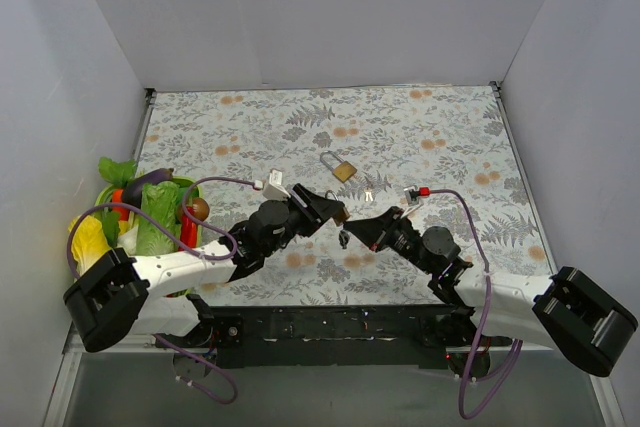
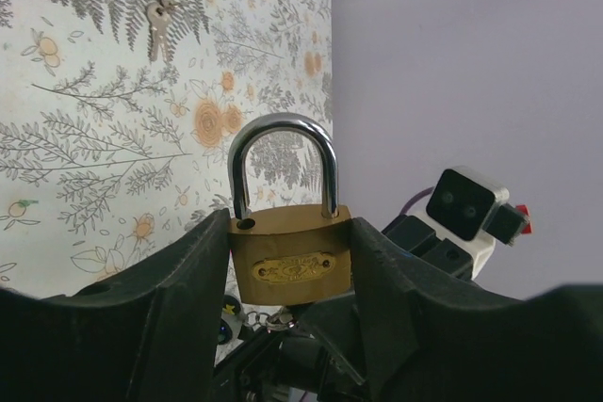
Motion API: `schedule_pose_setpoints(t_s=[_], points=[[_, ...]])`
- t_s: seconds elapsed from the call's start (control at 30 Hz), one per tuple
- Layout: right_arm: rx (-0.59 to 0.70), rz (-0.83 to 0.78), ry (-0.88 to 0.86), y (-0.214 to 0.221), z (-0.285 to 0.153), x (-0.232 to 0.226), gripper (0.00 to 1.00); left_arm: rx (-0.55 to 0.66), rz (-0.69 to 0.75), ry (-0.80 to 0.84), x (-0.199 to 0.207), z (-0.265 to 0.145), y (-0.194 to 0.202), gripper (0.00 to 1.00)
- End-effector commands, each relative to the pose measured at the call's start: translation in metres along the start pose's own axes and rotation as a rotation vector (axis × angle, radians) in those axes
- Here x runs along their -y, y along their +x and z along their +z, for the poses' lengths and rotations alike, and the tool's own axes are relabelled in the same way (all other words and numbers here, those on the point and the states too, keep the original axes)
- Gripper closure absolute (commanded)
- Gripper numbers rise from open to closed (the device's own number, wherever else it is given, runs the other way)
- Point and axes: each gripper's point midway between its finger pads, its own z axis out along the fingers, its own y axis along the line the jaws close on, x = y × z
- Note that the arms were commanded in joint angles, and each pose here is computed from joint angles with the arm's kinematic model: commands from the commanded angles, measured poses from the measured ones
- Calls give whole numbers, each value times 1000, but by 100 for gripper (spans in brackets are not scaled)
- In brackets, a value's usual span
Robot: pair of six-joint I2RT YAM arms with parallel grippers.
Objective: Unlock with the key
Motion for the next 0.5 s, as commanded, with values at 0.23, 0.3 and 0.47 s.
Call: schedule_pose_setpoints(t_s=[0.23, 0.3, 0.47], points=[[-18, 75, -102, 1, -6, -22, 99, -67, -313, 311, 98, -16, -5, 100], [-19, 47, -101, -1, -4, -23, 99, -65, -309, 302, 96, -16, -5, 100], [-52, -56, -33, 1, -2, -12, 99, -37, -300, 235, 88, -13, -9, 100]])
